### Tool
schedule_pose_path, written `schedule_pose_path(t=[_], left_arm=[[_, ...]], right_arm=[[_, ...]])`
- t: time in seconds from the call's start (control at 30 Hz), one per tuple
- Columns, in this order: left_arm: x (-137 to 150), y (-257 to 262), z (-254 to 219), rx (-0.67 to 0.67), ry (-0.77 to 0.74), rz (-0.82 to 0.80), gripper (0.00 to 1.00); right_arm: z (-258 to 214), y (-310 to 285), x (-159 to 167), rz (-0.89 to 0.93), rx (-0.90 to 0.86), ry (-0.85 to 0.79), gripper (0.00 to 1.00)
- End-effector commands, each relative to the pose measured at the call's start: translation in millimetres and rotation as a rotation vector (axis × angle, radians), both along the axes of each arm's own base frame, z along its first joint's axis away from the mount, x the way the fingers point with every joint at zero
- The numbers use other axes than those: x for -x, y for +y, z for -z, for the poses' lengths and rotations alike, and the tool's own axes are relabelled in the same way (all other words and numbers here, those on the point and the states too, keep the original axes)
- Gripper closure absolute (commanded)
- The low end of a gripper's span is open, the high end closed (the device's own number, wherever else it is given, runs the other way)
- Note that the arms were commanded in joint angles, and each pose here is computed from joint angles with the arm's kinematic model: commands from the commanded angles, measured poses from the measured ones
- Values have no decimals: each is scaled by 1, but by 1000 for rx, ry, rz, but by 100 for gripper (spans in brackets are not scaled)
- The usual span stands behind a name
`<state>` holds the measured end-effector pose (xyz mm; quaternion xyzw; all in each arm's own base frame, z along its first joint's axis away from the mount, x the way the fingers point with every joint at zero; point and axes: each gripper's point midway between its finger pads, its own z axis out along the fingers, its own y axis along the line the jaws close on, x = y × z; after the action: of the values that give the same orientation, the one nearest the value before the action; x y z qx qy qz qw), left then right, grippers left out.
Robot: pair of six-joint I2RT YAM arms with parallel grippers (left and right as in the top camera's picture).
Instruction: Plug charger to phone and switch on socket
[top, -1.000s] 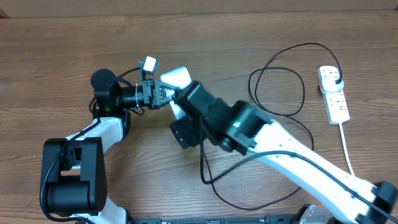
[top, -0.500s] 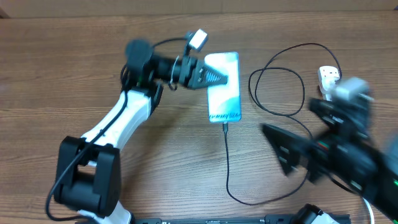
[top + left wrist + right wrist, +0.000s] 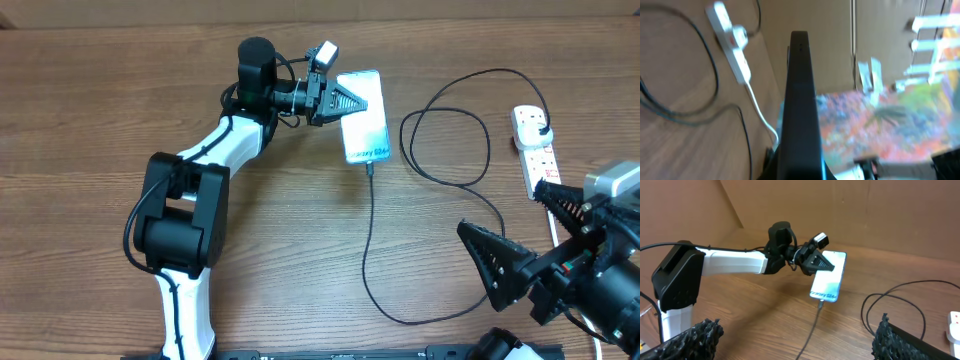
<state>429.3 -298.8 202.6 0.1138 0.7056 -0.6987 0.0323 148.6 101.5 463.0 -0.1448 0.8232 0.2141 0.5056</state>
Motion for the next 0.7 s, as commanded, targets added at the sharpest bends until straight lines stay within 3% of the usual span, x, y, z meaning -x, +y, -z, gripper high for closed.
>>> schedule_pose_path(t=[0.0, 0.2, 0.37, 0.67], left_arm=[[-22, -16, -63, 40, -147, -91, 96], [-18, -41, -75, -23, -208, -62, 96], [-29, -38, -18, -318, -155, -197, 96], [36, 35, 62, -667, -114, 21, 96]], right_arm=[[1, -6, -5, 44, 11, -6, 0], [4, -10, -6, 65, 28, -2, 0], [11, -13, -4, 74, 40, 28, 0], [10, -13, -7, 88, 30, 23, 0]])
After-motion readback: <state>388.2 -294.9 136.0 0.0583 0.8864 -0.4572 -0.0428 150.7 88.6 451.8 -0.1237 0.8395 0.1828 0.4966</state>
